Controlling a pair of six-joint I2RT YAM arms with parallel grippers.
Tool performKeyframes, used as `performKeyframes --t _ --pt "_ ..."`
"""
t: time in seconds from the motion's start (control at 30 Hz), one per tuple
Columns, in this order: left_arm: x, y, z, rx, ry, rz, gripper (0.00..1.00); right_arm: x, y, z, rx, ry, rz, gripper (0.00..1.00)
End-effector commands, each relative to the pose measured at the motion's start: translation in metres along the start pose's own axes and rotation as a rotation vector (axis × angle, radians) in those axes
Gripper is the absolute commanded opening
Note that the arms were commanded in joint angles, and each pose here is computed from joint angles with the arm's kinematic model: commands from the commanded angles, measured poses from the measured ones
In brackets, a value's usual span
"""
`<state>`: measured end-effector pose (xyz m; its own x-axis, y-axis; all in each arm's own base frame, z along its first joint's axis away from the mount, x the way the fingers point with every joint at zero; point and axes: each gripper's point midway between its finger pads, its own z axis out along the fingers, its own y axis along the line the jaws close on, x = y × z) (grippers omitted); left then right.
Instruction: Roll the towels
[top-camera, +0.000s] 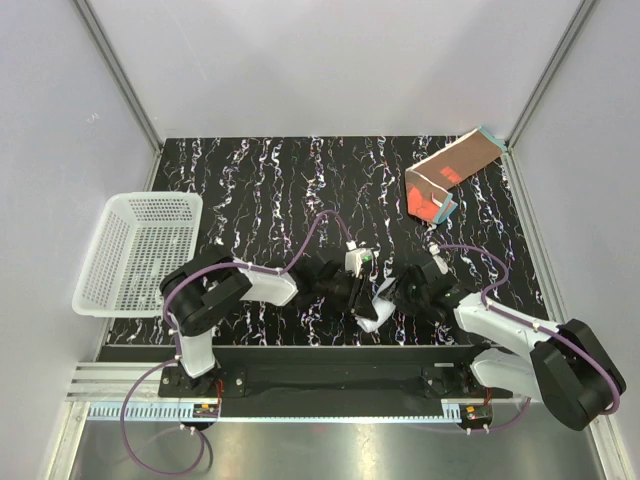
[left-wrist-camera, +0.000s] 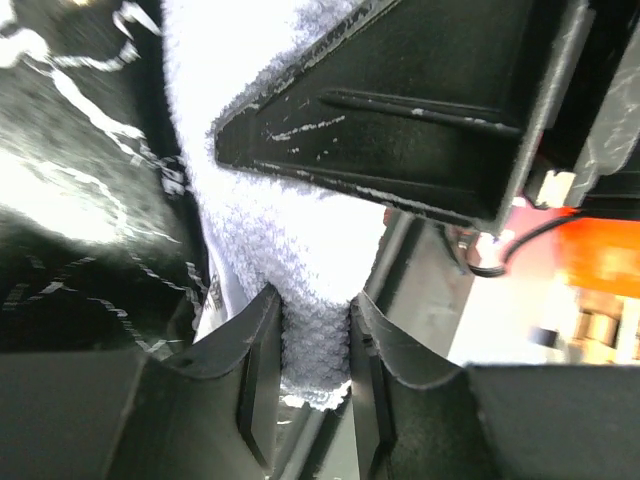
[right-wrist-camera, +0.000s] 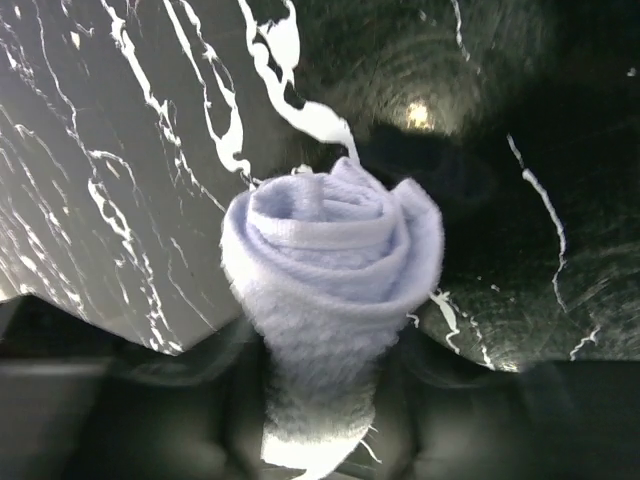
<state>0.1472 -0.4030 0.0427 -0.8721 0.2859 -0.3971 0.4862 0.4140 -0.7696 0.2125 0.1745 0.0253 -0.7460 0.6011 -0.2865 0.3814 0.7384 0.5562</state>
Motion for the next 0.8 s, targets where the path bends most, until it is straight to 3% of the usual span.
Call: performKeyframes --t 0.0,0.07,0.1,0.23,0.43,0.53,0.7,0.77 --pt "0.030 -0.020 -0.003 0.138 0.120 -0.096 0.29 -0.006 0.010 -0.002 -0.058 -0.038 -0.009 0.37" --pt "0.026 -0.034 -0.011 0.191 0.118 -0.106 0.31 -0.010 0.033 -0.011 -0.178 -0.055 -0.036 0.33" --pt "0.022 -0.040 -0.015 0.211 0.105 -0.097 0.36 -0.012 0.039 -0.015 -0.208 -0.059 -0.066 0.27" --pt "-0.004 -0.065 -0.046 0.258 0.040 -0.053 0.54 -0.028 0.089 -0.051 -0.391 -0.115 -0.157 0.22" --pt "-0.036 -0.082 -0.084 0.183 -0.060 0.028 0.78 -0.039 0.125 -0.094 -0.463 -0.122 -0.293 0.18" --pt "-0.055 -0.097 -0.101 0.164 -0.123 0.059 0.85 -0.044 0.140 -0.113 -0.491 -0.129 -0.329 0.18" --pt "-0.073 -0.090 -0.105 0.082 -0.205 0.068 0.91 -0.048 0.160 -0.137 -0.551 -0.130 -0.336 0.17" --pt "-0.077 -0.084 -0.105 0.060 -0.229 0.056 0.98 -0.048 0.168 -0.148 -0.585 -0.123 -0.336 0.17"
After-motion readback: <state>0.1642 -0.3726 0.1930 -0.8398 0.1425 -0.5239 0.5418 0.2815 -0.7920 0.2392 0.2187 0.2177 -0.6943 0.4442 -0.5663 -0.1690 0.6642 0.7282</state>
